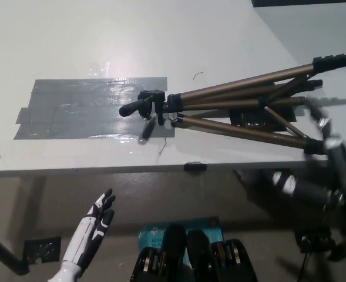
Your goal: A tripod is kept on the middle of the desk infront of the robot and the robot grabs one of its legs to pick it up and hands it to a person
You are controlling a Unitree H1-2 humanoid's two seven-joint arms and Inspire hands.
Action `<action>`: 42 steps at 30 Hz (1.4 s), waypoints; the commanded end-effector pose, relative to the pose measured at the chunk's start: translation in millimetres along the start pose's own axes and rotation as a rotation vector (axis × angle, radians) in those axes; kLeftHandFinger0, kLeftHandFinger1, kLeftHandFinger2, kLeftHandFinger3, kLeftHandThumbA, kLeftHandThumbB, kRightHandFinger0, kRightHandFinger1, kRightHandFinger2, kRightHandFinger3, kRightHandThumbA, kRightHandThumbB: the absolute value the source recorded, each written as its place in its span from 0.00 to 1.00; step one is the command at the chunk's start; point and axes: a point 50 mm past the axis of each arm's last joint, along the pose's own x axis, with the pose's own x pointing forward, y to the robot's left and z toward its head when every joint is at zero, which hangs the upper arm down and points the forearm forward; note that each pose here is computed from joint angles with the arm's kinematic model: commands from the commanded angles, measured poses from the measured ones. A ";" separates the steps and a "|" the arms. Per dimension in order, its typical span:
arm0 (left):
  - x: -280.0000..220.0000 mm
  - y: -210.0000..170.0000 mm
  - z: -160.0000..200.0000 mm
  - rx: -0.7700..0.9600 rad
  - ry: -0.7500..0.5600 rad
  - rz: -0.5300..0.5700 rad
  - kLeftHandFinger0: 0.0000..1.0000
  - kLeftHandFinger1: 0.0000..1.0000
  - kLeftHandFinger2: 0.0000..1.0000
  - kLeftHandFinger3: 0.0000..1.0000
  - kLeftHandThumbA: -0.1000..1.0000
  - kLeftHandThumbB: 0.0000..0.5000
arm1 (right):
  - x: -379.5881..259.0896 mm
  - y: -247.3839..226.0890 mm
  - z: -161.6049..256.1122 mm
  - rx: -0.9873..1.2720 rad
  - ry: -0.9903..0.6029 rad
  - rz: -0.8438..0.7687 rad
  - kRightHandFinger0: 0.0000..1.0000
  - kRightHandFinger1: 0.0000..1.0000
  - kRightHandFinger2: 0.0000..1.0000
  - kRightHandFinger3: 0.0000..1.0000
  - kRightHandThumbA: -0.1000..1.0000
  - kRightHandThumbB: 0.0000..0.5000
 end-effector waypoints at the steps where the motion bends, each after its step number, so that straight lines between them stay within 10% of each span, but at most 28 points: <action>1: -5.4 -2.9 5.3 0.006 -0.068 0.015 1.00 1.00 1.00 1.00 1.00 0.20 | 66.3 -41.9 49.0 -0.452 -0.228 -0.090 1.00 1.00 1.00 1.00 1.00 0.72; 10: -5.7 -0.6 4.5 0.011 -0.074 0.008 1.00 1.00 1.00 1.00 1.00 0.21 | 157.4 -24.6 25.6 -0.827 -0.185 0.057 1.00 1.00 1.00 1.00 1.00 1.00; 34: 2.1 3.4 10.1 0.016 -0.080 -0.015 1.00 1.00 1.00 1.00 1.00 0.22 | 231.1 29.7 -30.7 -1.171 -0.179 0.260 1.00 1.00 1.00 1.00 1.00 0.99; 42: 3.3 4.9 12.0 0.018 -0.082 -0.032 1.00 1.00 1.00 1.00 1.00 0.24 | 245.2 23.8 -31.8 -1.242 -0.324 0.048 1.00 1.00 1.00 1.00 0.98 0.76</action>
